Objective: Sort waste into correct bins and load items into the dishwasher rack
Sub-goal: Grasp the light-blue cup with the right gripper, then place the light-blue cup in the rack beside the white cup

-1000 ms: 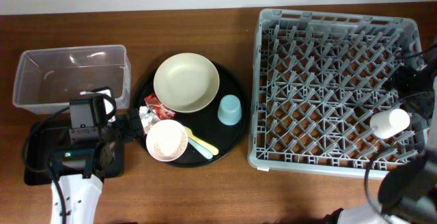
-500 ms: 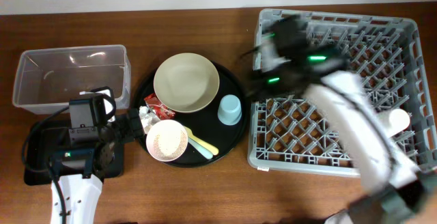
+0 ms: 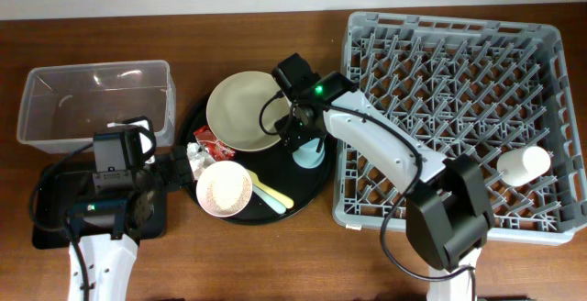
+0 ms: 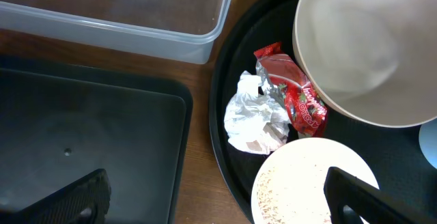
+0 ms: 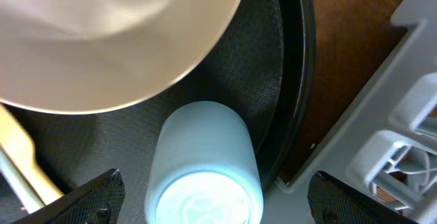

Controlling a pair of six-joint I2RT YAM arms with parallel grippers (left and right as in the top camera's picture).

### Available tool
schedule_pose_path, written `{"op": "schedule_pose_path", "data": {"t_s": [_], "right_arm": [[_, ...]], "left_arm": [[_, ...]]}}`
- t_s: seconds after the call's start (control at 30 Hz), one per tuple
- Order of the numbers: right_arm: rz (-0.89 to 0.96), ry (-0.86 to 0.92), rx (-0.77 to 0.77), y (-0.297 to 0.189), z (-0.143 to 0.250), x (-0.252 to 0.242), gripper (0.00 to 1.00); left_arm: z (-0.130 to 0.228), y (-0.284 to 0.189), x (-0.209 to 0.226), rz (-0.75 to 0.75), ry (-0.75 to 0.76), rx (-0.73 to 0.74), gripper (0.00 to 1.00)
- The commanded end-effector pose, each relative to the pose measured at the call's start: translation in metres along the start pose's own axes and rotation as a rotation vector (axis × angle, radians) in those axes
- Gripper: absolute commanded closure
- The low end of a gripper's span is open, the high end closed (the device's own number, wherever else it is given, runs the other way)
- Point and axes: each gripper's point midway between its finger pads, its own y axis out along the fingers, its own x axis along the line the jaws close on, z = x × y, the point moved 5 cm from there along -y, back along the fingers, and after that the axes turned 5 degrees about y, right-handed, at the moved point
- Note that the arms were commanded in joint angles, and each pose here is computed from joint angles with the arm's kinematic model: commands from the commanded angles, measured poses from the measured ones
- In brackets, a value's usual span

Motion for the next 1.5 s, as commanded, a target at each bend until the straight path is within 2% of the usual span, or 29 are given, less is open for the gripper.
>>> {"op": "schedule_pose_path", "data": {"t_s": [0.0, 0.07, 0.17, 0.23, 0.27, 0.4, 0.67, 0.73, 0.87, 0.97, 1.2, 1.47], "right_arm": [[-0.001, 0.0, 0.082, 0.023, 0.011, 0.001, 0.16], [0.001, -0.001, 0.091, 0.025, 0.013, 0.0, 0.21], [-0.01, 0.0, 0.094, 0.025, 0.013, 0.002, 0.33], [-0.022, 0.001, 0.109, 0.024, 0.016, 0.003, 0.44], [-0.021, 0.009, 0.111, 0.024, 0.016, 0.003, 0.45], [-0.014, 0.03, 0.077, 0.0, 0.01, 0.0, 0.46], [-0.04, 0.075, -0.155, -0.115, -0.009, -0.012, 0.47], [0.014, 0.125, -0.234, -0.148, -0.007, -0.032, 0.46], [0.122, 0.28, -0.301, -0.188, 0.009, -0.086, 0.46], [0.194, 0.474, -0.249, -0.204, 0.04, -0.142, 0.46], [0.326, 0.79, -0.044, -0.2, 0.109, -0.239, 0.46], [0.34, 0.973, 0.066, -0.171, 0.151, -0.285, 0.46]], "left_arm": [[-0.008, -0.005, 0.001, -0.008, -0.012, -0.024, 0.01], [-0.008, -0.005, 0.001, -0.008, -0.012, -0.024, 0.01], [-0.008, -0.005, 0.001, -0.008, -0.012, -0.024, 0.01], [-0.008, -0.005, 0.001, -0.009, -0.012, -0.024, 0.01], [-0.008, -0.005, 0.001, -0.008, -0.012, -0.024, 0.01], [-0.008, -0.005, 0.001, -0.008, -0.012, -0.024, 0.01], [-0.008, -0.005, 0.001, -0.009, -0.013, -0.024, 0.01], [-0.008, -0.005, 0.001, -0.008, -0.012, -0.024, 0.01], [-0.008, -0.005, 0.001, -0.009, -0.012, -0.024, 0.01], [-0.008, -0.005, 0.001, -0.009, -0.012, -0.024, 0.01], [-0.008, -0.005, 0.001, -0.008, -0.012, -0.024, 0.01], [-0.008, -0.005, 0.001, -0.009, -0.012, -0.024, 0.01]]}}
